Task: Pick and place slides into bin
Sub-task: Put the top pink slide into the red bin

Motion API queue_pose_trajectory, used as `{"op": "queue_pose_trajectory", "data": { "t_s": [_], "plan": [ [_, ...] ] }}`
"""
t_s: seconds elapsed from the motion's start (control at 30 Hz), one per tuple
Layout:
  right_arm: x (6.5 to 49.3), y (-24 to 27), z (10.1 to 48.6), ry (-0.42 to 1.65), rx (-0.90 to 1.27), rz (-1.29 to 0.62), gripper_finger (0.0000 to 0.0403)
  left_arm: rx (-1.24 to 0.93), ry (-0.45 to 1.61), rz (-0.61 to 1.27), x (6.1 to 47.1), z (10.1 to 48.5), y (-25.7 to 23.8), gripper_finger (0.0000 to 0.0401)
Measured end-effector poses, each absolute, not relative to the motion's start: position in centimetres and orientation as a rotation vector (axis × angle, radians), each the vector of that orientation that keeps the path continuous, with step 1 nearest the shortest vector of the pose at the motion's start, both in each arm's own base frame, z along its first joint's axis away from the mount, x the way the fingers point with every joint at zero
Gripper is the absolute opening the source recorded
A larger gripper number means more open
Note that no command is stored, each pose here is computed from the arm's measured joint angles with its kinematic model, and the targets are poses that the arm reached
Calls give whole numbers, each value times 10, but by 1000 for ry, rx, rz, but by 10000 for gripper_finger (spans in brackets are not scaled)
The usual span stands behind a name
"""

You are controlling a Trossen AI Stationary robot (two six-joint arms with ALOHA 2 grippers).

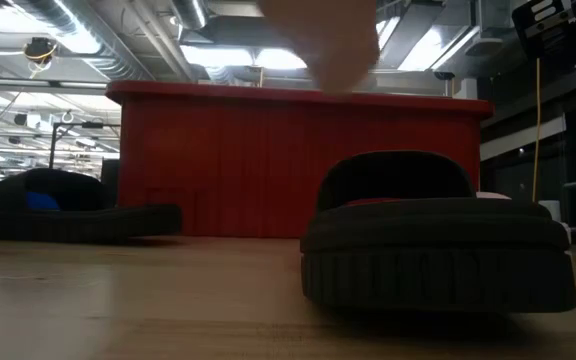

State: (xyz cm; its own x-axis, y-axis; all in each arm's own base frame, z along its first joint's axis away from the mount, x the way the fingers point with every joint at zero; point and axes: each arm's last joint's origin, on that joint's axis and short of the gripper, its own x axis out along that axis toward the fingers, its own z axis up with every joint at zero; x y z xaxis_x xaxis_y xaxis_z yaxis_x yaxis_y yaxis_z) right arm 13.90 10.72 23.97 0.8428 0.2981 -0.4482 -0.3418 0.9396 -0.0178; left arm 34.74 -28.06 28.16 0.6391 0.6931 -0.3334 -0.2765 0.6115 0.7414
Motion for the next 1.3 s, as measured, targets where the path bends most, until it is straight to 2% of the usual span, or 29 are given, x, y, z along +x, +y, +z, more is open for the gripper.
{"op": "queue_pose_trajectory", "data": {
  "t_s": [0.17,0.33,0.53,0.67,0.93,1.3],
  "plan": [
    [139,107,240,456,-99,339,5,858,597,673,354,286,-271,23],
    [139,107,240,448,-101,340,5,854,576,724,361,295,-256,23],
    [145,107,255,278,-126,201,5,853,601,774,368,316,-227,23],
    [147,107,261,213,-172,192,5,860,638,801,369,337,-202,23],
    [156,88,268,153,-186,-120,5,895,807,845,376,371,-131,23],
    [151,67,275,155,-246,-204,5,829,1088,915,390,378,-18,23]
  ]
}}
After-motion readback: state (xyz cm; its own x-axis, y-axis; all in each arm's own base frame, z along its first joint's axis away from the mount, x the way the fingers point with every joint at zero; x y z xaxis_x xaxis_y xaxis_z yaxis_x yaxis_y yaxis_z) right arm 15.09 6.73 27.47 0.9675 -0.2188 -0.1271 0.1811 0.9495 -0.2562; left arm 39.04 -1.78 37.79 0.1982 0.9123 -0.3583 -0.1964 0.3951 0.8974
